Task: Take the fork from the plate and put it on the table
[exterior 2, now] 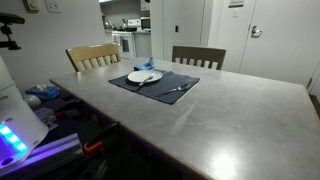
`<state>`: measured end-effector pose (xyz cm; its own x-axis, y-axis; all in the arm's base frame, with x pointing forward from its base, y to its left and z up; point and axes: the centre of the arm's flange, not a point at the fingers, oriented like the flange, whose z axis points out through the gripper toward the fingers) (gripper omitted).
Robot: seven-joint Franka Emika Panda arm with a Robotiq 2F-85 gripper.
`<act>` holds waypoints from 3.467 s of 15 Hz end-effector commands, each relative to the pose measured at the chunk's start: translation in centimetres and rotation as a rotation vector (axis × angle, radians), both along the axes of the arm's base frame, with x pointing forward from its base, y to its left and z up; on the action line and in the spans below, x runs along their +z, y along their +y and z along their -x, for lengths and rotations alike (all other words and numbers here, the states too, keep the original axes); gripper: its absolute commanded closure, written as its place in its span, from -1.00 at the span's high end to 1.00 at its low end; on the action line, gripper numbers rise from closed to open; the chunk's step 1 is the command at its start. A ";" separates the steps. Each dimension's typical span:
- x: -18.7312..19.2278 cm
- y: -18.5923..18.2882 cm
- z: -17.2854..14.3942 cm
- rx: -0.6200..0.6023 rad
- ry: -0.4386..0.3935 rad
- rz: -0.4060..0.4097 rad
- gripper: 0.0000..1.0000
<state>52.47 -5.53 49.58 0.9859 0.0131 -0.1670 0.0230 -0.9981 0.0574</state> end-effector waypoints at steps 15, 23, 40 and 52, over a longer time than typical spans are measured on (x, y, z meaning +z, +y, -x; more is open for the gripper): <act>-11.5 4.1 -7.9 0.350 -0.066 -0.039 1.00; -14.0 4.8 -9.9 0.401 0.030 -0.068 1.00; -26.3 8.0 -8.8 0.397 0.246 -0.127 1.00; -28.8 10.0 -6.3 0.300 0.234 -0.057 1.00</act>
